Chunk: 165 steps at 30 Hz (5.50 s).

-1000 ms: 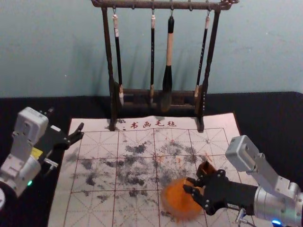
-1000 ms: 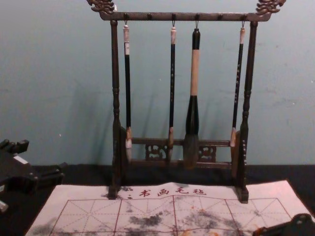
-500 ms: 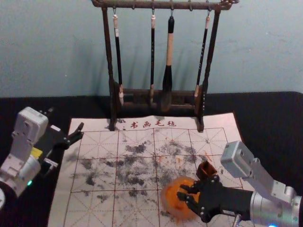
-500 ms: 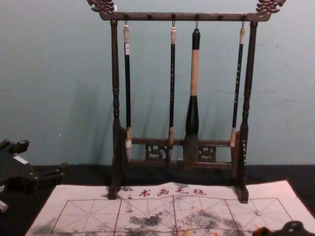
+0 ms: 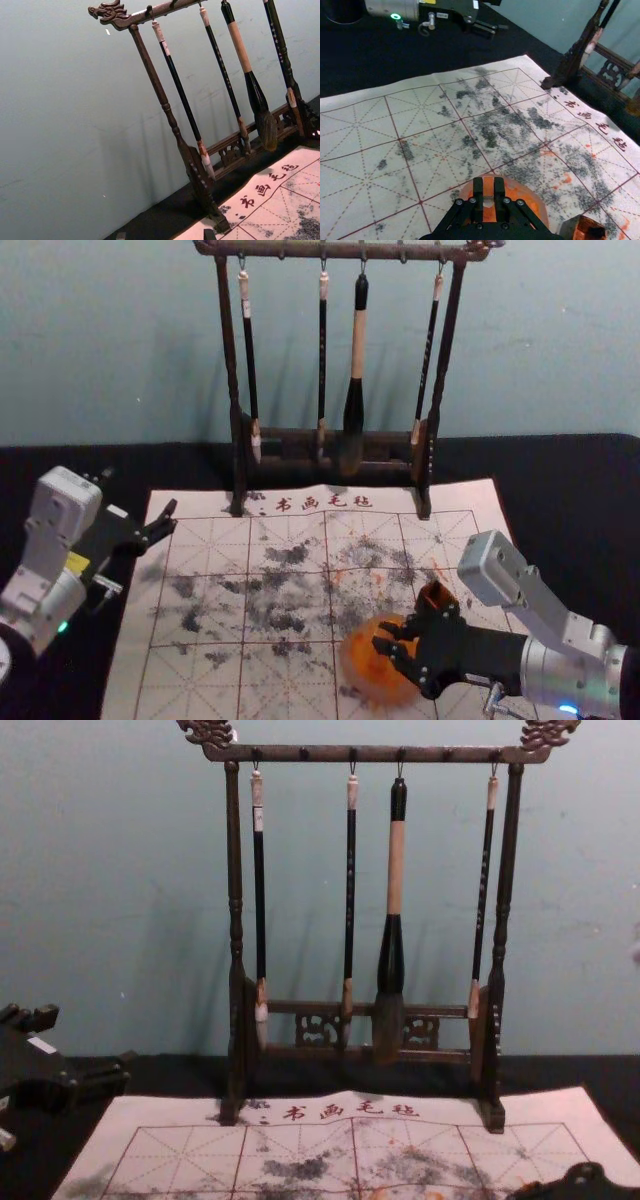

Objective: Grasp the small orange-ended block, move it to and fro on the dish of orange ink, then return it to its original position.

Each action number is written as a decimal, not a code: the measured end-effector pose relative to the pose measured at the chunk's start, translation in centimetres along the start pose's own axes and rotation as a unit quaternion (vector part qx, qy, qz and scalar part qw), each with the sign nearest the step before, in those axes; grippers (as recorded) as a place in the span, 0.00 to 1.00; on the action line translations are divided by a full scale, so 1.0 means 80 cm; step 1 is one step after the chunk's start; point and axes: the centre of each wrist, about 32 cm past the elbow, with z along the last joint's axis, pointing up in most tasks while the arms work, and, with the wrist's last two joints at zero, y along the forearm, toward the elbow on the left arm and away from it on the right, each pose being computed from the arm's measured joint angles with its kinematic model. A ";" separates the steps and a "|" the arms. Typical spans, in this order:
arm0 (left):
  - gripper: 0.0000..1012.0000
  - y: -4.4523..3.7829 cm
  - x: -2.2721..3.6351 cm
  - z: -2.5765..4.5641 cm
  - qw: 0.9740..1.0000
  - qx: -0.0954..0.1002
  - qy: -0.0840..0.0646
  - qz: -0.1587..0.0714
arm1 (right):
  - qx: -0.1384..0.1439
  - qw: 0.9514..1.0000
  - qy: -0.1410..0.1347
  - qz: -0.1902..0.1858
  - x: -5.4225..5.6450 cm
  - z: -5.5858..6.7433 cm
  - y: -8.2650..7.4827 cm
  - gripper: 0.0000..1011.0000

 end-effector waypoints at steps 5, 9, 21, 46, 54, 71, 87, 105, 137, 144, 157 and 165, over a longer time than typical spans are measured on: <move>0.99 0.000 0.0000 0.0000 1.000 0.000 0.000 0.000 | -0.002 1.000 0.002 -0.007 0.004 -0.001 0.001 0.08; 0.99 0.000 0.0000 0.0000 1.000 0.000 0.000 0.000 | -0.003 1.000 0.004 -0.015 0.008 -0.001 0.000 0.08; 0.99 0.000 0.0000 0.0000 1.000 0.000 0.000 0.000 | -0.004 0.999 0.008 -0.033 0.015 -0.003 -0.010 0.08; 0.99 0.000 0.0000 0.0000 1.000 0.000 0.000 0.000 | -0.008 1.000 0.006 -0.003 -0.003 -0.002 -0.019 0.08; 0.99 0.000 0.0000 0.0000 1.000 0.000 0.000 0.000 | -0.007 1.000 0.002 0.000 -0.001 0.000 -0.011 0.08; 0.99 0.000 0.0000 0.0000 1.000 0.000 0.000 0.000 | -0.010 1.000 0.006 -0.019 0.016 -0.001 -0.003 0.08; 0.99 0.000 0.0000 0.0000 1.000 0.000 0.000 0.000 | -0.013 0.999 0.014 -0.031 0.016 -0.005 -0.020 0.08; 0.99 0.000 0.0000 0.0000 1.000 0.000 0.000 0.000 | -0.005 1.000 0.012 0.002 0.000 -0.002 -0.019 0.08; 0.99 0.000 0.0000 0.0000 1.000 0.000 0.000 0.000 | -0.010 1.000 0.012 -0.019 0.019 -0.004 -0.005 0.08; 0.99 0.000 0.0000 0.0000 1.000 0.000 0.000 0.000 | -0.013 0.999 0.016 -0.029 0.022 -0.006 -0.010 0.08; 0.99 0.000 0.0000 0.0000 1.000 0.000 0.000 0.000 | -0.014 0.999 0.016 -0.031 0.020 -0.006 -0.019 0.08; 0.99 0.000 0.0000 0.0000 1.000 0.000 0.000 0.000 | -0.007 1.000 0.012 -0.019 0.014 -0.002 -0.022 0.08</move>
